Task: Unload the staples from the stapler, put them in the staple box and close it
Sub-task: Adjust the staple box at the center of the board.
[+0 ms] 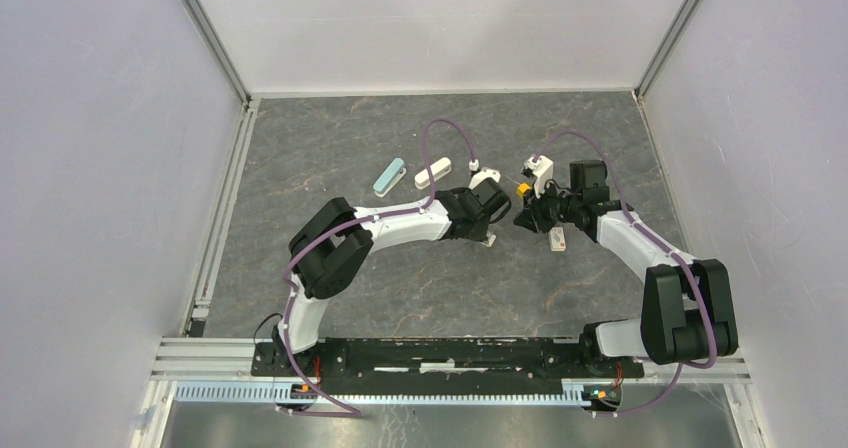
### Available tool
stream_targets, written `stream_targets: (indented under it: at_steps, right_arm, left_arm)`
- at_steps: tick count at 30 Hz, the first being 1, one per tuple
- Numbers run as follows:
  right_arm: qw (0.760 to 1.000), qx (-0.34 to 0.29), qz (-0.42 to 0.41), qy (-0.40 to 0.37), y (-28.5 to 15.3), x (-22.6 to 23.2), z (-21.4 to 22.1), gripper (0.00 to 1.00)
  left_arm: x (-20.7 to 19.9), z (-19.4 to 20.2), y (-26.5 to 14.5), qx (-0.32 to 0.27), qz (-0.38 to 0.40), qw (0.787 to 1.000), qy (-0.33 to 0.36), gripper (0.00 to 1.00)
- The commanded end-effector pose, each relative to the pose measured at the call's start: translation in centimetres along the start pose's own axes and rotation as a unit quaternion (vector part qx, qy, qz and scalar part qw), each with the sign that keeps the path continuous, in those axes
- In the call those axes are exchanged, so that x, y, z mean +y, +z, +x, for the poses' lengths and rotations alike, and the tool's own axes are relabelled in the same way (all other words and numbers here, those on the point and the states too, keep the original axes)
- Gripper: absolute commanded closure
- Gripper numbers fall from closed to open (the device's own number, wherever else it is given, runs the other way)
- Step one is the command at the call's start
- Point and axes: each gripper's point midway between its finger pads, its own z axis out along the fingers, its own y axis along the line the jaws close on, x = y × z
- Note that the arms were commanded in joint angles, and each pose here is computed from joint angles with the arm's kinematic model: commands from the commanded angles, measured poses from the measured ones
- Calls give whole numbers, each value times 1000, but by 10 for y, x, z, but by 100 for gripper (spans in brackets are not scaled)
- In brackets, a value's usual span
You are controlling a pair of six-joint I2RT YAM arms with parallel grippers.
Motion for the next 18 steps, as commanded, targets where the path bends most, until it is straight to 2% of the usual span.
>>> stream_targets:
  at_steps: [1, 12, 18]
  right_arm:
    - [1000, -17, -2, -16, -1, -3, -14, 76]
    - [1000, -17, -3, -16, -1, -3, -14, 76]
    - [1000, -18, -3, -17, -2, -3, -14, 76]
  left_arm:
    - [-10, -22, -12, -27, 18, 999, 9, 69]
    - [-23, -22, -15, -24, 54, 998, 6, 69]
    - [-23, -32, -25, -46, 58, 997, -2, 69]
